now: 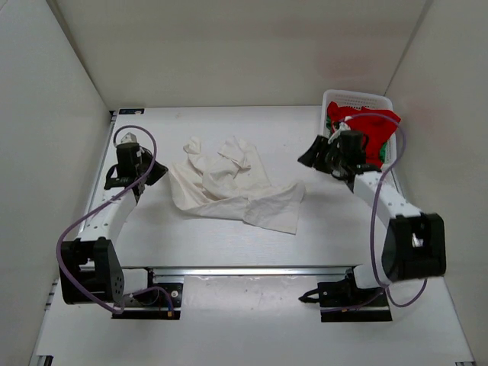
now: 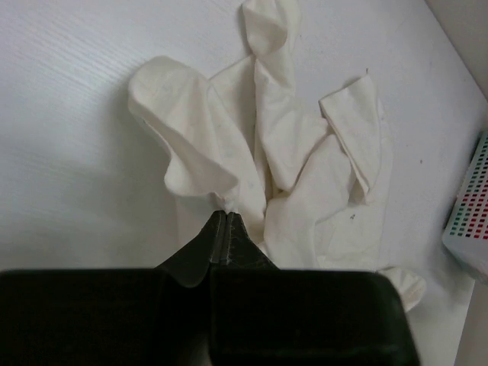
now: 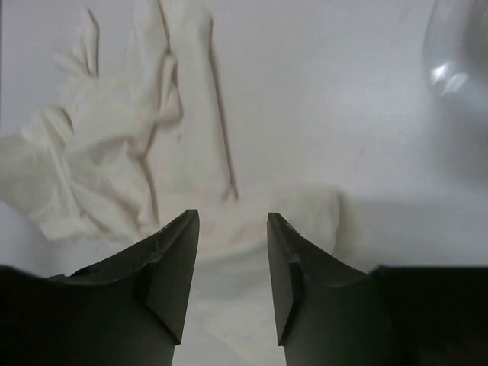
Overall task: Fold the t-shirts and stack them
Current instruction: Flatten out the tshirt
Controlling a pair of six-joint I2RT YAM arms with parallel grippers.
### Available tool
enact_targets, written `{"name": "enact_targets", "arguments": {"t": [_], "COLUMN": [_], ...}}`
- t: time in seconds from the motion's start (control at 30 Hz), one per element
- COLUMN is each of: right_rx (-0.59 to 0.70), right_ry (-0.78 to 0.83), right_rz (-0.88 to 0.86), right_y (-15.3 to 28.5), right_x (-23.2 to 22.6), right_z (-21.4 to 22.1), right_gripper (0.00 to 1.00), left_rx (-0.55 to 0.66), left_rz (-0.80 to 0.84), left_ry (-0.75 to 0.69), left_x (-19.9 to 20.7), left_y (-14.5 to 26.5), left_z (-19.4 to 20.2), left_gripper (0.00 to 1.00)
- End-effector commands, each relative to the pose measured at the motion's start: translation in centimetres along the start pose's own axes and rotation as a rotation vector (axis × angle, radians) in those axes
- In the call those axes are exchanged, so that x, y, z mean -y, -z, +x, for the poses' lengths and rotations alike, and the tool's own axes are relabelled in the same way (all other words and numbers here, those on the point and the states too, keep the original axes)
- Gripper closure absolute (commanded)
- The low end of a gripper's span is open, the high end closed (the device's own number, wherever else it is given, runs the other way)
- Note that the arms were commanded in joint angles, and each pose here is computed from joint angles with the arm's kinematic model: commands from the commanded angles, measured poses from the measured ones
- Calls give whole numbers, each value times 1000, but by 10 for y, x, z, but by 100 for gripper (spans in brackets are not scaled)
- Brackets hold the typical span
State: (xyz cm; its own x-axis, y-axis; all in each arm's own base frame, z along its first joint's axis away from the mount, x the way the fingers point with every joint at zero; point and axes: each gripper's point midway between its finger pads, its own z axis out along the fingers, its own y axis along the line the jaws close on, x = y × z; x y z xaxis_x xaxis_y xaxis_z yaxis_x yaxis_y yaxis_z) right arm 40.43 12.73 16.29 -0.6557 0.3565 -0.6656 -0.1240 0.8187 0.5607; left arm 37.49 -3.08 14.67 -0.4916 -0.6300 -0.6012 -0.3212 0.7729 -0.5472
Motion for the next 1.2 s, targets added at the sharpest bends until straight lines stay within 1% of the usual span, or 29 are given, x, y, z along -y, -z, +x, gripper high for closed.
{"name": "enact_targets", "arguments": {"t": [0.0,0.03,0.07,0.1,0.13,0.17,0.23,0.33,0.4,0.43,0.53,0.6,0.7,0.87,0.93,1.03,1.1,1.17], "right_rx": [-96,-133,-154,-201,-233,-246,-260,-306,-337,-338,-331,-335,-346,-376,-403,-450,-470,-498], "right_ry": [9,13,25,18,38,53,73,111,128,116,131,172,247,296,311,342,340,351], "right_rz": [92,102,97,146,146,165,185,257,260,258,294,320,391,437,454,507,520,529], "right_y": [30,38,44,48,53,56,62,66,66,65,64,63,63,63,65,70,71,74], "right_x": [12,13,7,22,22,23,29,44,46,46,49,50,54,56,57,68,70,74], "right_z": [84,113,128,153,172,181,196,215,229,232,237,237,235,240,244,253,257,262], "right_gripper": [62,70,72,73,72,72,65,61,60,58,58,60,64,62,63,68,79,87], "left_rx": [-34,-44,-51,-33,-47,-30,-34,-33,-32,-40,-57,-69,-62,-51,-47,-52,-49,-52], "left_rz": [-8,-9,-13,-6,-7,-9,-14,-2,4,-2,26,27,39,47,52,45,44,46], "left_ry": [-25,-26,-28,-20,-21,-25,-28,-35,-34,-36,-48,-44,-42,-46,-51,-52,-48,-47], "left_x": [-9,-14,-19,-20,-23,-25,-27,-24,-23,-26,-21,-20,-17,-13,-11,-13,-14,-15], "left_y": [14,14,17,21,23,26,28,31,32,32,30,29,29,28,28,26,26,27], "left_z": [23,32,39,35,42,40,44,46,47,51,61,63,60,57,56,60,60,61], "left_gripper": [100,100,100,100,100,100,100,100,100,100,100,100,100,100,100,100,100,100]}}
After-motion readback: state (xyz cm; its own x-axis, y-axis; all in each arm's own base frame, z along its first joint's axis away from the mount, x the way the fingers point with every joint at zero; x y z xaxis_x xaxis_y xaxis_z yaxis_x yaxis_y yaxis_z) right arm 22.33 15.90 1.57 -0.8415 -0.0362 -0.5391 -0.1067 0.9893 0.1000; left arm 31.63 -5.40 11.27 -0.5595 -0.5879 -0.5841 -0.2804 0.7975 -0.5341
